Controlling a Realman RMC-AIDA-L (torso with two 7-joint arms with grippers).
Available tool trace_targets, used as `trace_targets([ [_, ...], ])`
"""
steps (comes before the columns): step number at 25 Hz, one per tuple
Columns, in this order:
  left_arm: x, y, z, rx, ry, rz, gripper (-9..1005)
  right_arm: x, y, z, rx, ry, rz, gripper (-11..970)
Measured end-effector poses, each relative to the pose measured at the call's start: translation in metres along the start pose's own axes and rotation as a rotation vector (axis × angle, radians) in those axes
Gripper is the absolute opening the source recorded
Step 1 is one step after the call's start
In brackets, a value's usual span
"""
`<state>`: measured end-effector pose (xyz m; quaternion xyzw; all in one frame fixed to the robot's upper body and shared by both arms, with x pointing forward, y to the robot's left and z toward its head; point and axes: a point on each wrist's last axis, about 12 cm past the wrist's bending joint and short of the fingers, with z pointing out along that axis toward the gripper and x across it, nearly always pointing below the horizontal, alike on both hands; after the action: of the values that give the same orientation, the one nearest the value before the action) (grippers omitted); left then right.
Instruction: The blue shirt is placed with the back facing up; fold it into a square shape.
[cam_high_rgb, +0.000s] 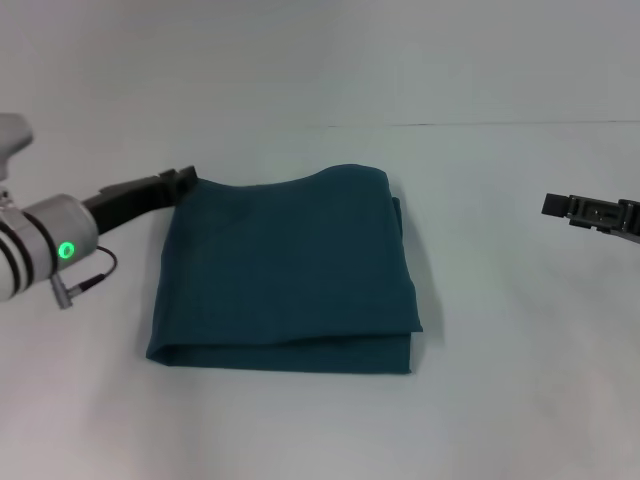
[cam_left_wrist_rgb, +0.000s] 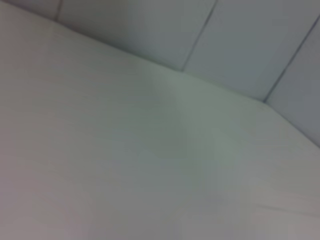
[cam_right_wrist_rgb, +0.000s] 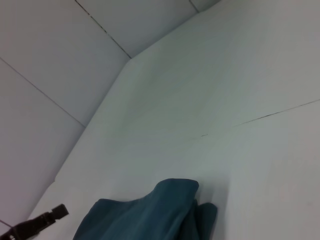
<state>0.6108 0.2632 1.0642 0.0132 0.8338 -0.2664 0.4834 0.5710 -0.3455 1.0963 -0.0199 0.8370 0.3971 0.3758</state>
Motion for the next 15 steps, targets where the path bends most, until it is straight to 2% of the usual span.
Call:
trace_targets([
  [4, -0.007, 0.011, -0.014, -0.035, -0.046, -0.01, 173, 0.001, -0.001, -0.001, 0.0, -0.002, 0.003, 844],
  [10, -0.007, 0.016, -0.025, -0.025, -0.06, -0.017, 392, 0.001, -0.001, -0.003, 0.001, 0.001, 0.003, 844],
  [15, -0.005, 0.015, -0.03, 0.018, -0.055, -0.018, 634, 0.001, -0.001, -0.003, 0.001, 0.008, 0.002, 845],
])
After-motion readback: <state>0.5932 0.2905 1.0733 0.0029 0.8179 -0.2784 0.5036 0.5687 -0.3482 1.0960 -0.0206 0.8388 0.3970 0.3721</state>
